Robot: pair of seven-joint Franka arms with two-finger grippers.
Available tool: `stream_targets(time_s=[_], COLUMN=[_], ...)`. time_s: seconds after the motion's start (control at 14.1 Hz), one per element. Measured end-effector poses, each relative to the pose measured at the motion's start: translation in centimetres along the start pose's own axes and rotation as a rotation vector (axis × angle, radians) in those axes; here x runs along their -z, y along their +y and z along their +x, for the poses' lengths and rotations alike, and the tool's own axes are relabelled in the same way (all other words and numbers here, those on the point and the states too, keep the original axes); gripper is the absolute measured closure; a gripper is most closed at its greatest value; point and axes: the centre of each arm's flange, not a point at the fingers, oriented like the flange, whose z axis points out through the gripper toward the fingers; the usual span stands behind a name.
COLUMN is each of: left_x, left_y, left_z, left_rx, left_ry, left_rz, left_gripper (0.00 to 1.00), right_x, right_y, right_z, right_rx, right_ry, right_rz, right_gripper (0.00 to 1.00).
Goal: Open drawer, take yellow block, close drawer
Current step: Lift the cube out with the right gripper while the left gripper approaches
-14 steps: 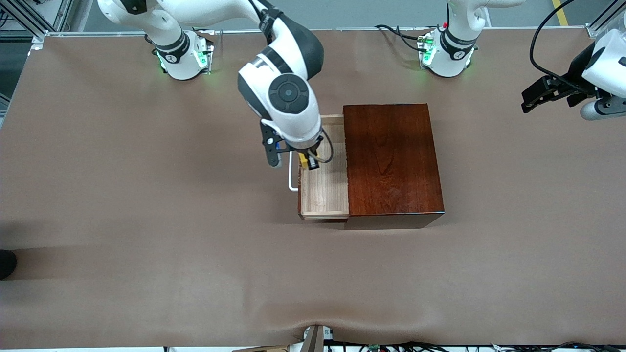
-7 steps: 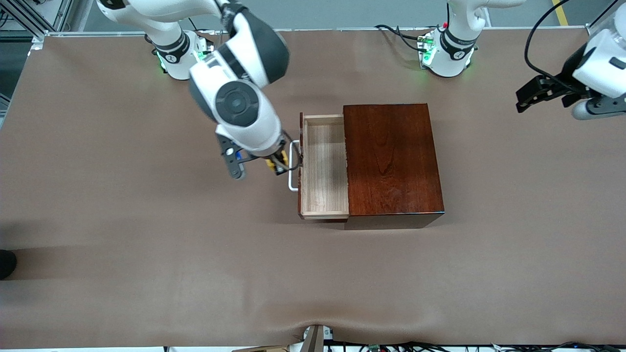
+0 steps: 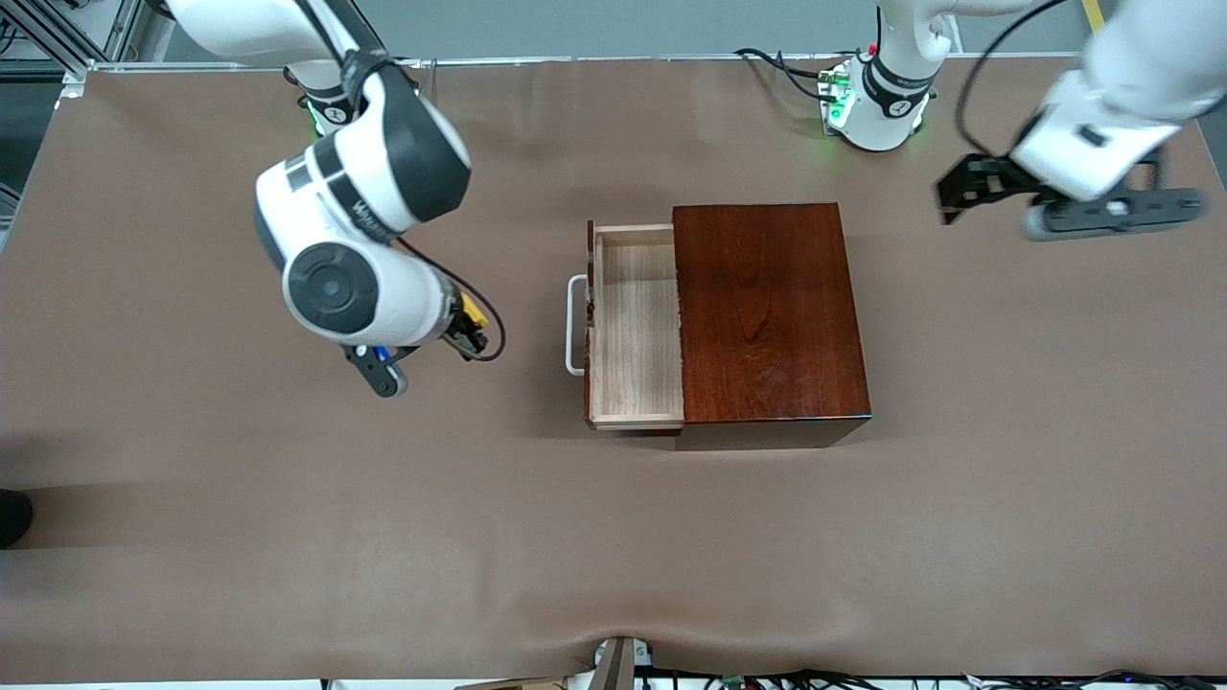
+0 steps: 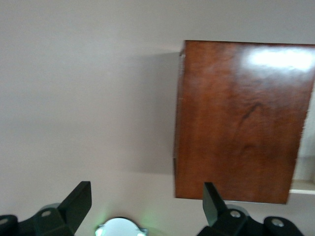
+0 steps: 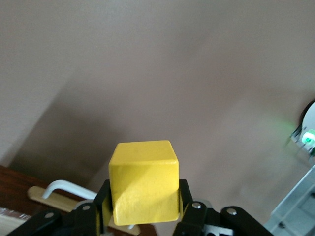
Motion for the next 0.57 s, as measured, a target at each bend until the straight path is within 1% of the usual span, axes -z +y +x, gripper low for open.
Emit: stream_targets(time_s=[0.21,0.43,0.57], left_x=[-1.7,-4.0,-5.8], left_y=[8.6,17.5,22.3], left_z=[-1.1,-3.2,-4.2], left_rx=[0.082,0.178,0.214], left_ry=[-0.019,-0.014,-0.004], left_rz=[-0.008,-0.037,-0.071], left_gripper=[0.0,0.0,0.0], right_x=[0.6,0.9,0.9], right_y=[1.7,4.1,6.1], right_z=[2.7,6.5,9.2], right_rx=[0.069,0.198,0.258], right_ry=[-0.018,-0.046,-0.067], right_rz=[-0.008,-0.014,-0.012], right_gripper=[0.44,0.44,0.44])
